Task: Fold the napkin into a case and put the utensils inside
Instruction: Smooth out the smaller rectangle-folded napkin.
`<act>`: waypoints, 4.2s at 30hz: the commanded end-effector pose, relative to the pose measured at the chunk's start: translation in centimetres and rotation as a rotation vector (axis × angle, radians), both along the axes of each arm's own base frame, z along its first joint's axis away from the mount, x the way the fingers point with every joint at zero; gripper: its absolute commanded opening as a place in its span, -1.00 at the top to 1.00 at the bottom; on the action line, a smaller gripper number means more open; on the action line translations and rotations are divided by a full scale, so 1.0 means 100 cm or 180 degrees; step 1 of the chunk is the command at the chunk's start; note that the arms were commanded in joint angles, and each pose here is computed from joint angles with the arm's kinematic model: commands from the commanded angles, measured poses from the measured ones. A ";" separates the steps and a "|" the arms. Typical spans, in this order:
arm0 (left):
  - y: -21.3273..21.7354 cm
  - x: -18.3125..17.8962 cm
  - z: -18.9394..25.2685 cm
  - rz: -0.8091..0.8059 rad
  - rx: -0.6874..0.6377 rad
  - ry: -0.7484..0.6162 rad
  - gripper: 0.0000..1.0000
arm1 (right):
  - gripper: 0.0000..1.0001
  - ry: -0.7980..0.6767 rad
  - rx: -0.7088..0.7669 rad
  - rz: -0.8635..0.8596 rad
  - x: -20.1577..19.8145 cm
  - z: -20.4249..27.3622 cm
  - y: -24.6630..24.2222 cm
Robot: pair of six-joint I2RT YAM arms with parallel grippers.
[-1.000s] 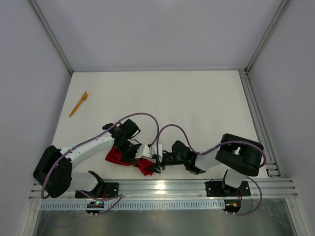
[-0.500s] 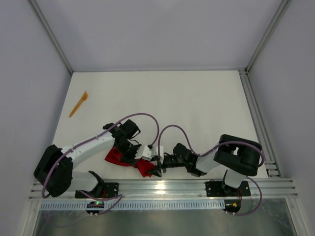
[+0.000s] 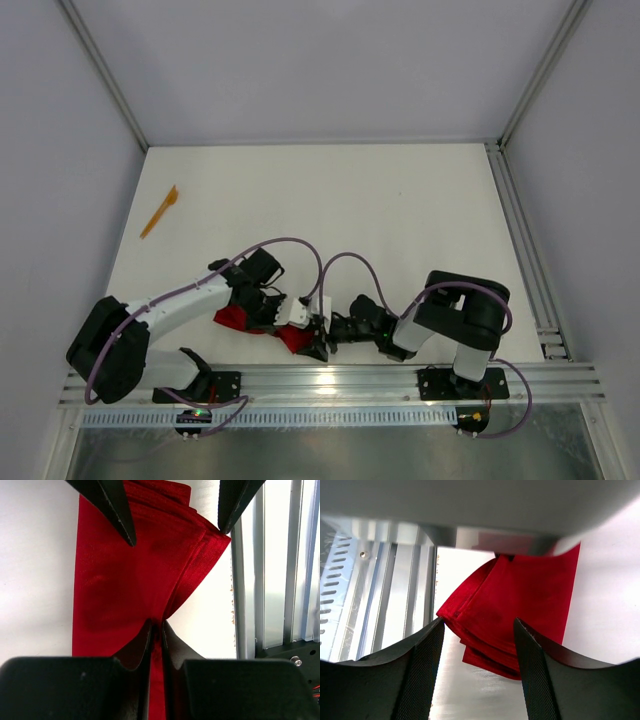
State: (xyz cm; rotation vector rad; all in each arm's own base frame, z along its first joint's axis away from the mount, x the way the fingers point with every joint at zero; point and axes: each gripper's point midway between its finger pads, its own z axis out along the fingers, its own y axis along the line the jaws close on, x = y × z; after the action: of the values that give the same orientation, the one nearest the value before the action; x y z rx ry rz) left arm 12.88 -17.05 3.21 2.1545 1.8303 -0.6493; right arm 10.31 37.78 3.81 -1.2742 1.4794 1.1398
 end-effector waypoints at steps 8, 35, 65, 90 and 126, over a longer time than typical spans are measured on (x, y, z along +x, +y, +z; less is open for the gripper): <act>-0.016 0.004 0.020 -0.0153 -0.0267 -0.0051 0.84 | -0.25 -0.0130 0.0429 0.0085 0.002 0.036 0.012; -0.023 -0.012 0.045 -0.0313 -0.0494 0.0148 0.88 | 0.09 -0.0230 -0.0104 -0.0694 0.049 0.008 0.002; -0.019 -0.004 0.027 -0.0051 -0.0337 0.0155 0.57 | 0.77 -0.0072 -0.0069 -0.0454 0.033 0.013 0.015; -0.051 0.031 0.036 0.0793 -0.0653 -0.0082 0.64 | 0.61 0.0032 0.0097 -0.0594 0.035 0.029 0.011; -0.054 0.028 0.044 0.0778 -0.0728 -0.0057 0.94 | 0.02 -0.1456 -0.0598 -0.0493 0.059 -0.003 -0.010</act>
State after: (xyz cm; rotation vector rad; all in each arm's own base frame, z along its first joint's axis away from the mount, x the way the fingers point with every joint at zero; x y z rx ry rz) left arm 15.44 -21.22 6.11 1.7543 1.9513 -0.6941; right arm 15.48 35.92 2.87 -1.4595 1.3239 0.5764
